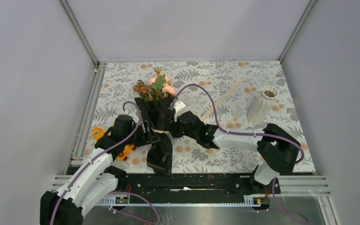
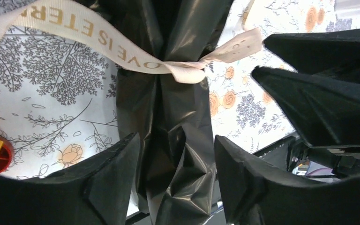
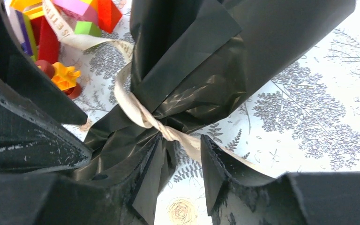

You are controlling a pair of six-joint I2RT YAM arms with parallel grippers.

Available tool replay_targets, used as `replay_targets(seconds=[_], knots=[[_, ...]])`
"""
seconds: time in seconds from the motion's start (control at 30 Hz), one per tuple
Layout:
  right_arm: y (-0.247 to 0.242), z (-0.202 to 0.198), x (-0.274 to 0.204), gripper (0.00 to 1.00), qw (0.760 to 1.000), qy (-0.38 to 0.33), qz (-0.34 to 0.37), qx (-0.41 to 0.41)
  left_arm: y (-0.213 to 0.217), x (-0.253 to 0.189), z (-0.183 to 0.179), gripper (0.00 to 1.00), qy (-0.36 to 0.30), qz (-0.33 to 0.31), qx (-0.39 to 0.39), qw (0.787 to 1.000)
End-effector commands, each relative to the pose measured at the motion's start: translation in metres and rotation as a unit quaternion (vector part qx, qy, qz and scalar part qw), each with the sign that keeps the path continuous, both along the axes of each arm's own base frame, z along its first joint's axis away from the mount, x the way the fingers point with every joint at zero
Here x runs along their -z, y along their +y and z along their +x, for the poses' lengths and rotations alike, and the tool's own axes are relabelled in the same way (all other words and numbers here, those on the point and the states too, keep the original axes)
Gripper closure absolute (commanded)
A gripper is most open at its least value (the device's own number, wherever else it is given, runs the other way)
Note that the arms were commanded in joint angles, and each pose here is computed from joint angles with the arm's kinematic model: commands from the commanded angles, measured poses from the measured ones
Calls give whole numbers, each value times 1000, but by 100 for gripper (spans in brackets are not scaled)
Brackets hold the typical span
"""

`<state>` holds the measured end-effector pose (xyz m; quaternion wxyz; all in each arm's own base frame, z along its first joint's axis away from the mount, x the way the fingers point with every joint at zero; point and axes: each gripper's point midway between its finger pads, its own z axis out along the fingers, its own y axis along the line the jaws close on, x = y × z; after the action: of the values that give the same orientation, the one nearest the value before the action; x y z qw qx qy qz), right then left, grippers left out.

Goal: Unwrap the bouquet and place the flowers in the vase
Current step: Untie the ribbon from the wrapping paper.

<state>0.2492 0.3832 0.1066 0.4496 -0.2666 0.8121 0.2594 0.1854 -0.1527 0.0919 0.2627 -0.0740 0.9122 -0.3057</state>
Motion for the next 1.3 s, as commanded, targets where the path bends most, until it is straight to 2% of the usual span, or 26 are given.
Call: replay_targets(seconds=[0.0,0.07,0.17,0.43,0.73,0.93,1.27], knots=[[7,-15,-16,56,999,24,24,-39,-1,-43,18,33,-69,-1,8,998],[12,-21,-11,56,997,45,25,-54,-2,-52,22,30,-77,9,22,997],[18,-23,-5,57,995,70,29,-61,-4,-63,29,29,-77,35,57,995],[30,-14,8,63,992,107,36,-61,-4,-84,60,34,-90,101,129,982],[31,-1,24,64,993,113,22,-41,-14,-64,68,35,-73,89,151,982],[38,4,23,65,993,110,24,-43,-19,-48,63,43,-65,78,166,981],[44,5,22,63,991,122,38,-36,-9,-21,62,44,-22,100,135,986]])
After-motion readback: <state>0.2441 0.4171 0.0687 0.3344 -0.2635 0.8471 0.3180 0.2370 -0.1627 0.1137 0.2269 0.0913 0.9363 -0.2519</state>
